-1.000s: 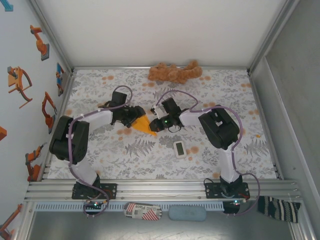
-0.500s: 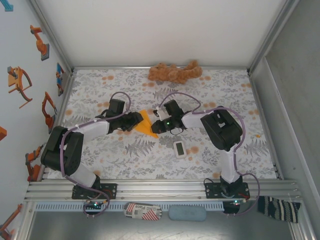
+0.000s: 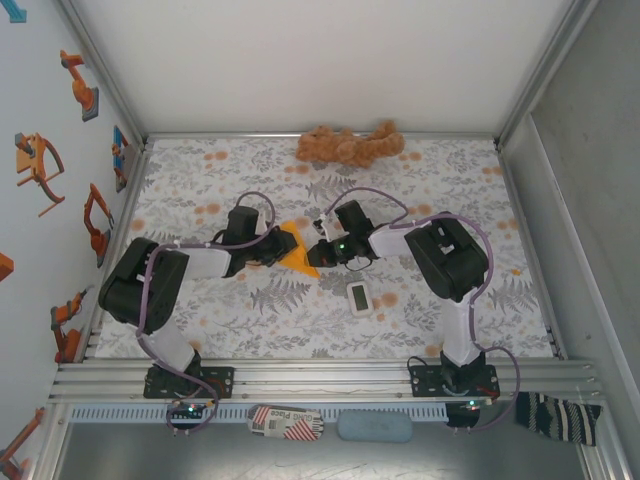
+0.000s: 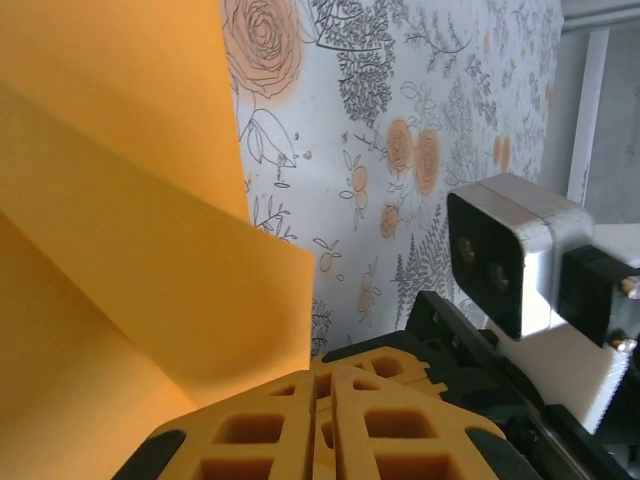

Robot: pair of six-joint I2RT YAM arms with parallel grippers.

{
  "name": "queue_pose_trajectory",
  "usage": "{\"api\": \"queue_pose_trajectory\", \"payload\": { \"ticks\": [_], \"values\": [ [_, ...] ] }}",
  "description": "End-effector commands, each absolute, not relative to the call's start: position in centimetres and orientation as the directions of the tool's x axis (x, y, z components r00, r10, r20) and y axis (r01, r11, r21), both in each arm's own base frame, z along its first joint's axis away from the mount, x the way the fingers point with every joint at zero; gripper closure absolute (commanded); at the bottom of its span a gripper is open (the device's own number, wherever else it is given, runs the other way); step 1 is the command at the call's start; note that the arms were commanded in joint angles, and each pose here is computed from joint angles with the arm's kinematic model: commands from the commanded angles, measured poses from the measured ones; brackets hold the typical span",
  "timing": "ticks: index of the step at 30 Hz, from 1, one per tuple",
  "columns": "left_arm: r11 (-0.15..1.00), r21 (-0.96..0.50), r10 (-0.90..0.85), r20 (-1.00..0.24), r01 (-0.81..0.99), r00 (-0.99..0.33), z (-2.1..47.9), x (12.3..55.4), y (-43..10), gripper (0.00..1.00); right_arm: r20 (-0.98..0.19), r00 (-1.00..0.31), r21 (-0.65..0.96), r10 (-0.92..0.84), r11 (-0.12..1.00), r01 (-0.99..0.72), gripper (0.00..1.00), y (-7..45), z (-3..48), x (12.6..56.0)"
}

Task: Fold a paper plane with a square sheet of paper (pick it up from the middle)
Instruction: Fourth fold the wing at the center of the table.

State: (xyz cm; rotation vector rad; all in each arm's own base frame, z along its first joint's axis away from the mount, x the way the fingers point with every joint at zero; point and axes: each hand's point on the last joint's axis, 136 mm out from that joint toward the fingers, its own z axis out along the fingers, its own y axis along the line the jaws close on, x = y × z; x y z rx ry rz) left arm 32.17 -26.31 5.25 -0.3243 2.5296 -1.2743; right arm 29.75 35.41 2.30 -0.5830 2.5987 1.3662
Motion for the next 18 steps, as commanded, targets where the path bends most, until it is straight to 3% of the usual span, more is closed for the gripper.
{"api": "queue_pose_trajectory", "payload": {
  "ticks": [1, 18],
  "values": [
    [0.564, -0.825, -0.312, -0.163, -0.044, -0.936, 5.4, 32.5, -26.9, 0.87, -0.170, -0.951, 0.763, -0.257, 0.577, -0.292, 1.00, 33.5, 0.1, 28.1],
    [0.611, -0.784, -0.329, -0.121, -0.113, -0.937, 3.0, 33.1, -26.6, 0.90, -0.142, -0.954, 0.768, -0.264, 0.578, -0.274, 1.00, 33.4, -0.4, 27.7]
  ]
}}
